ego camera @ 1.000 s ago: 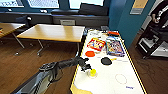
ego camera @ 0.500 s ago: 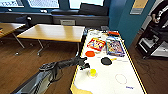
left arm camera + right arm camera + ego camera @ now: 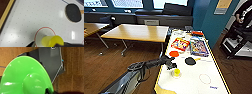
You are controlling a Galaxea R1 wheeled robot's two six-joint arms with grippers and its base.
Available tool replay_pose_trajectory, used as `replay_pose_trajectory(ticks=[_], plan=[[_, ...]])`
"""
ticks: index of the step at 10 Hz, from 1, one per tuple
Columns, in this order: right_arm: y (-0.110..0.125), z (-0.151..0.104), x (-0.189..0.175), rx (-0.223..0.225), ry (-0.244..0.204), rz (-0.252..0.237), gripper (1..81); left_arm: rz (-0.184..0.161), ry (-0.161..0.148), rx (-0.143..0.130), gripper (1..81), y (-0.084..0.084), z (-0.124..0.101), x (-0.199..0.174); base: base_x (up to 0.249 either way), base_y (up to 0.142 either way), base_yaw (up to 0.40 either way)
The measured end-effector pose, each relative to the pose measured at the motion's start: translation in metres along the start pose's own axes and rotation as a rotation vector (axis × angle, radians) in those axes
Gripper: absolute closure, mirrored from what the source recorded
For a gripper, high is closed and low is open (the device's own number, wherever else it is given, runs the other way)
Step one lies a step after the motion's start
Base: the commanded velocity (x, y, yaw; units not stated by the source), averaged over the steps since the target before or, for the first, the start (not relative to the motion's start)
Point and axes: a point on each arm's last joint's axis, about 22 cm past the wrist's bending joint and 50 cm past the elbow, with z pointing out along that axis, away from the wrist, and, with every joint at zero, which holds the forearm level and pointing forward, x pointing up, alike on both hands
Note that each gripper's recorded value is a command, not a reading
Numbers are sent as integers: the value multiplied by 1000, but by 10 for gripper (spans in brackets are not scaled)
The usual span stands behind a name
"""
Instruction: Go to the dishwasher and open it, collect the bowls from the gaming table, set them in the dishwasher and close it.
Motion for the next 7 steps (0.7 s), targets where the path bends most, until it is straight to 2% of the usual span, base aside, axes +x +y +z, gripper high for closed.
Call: replay_pose_trajectory(ticks=[2,5,7], plan=[[0,0,0,0,0,0,811,0,0,1,10,0,0,0,0,0,0],[-1,0,0,1,0,0,811,-2,-23,3,10,2,12,-17,0,0,0],[-1,0,0,1,0,0,811,-4,-24,4,10,3,14,-18,0,0,0]])
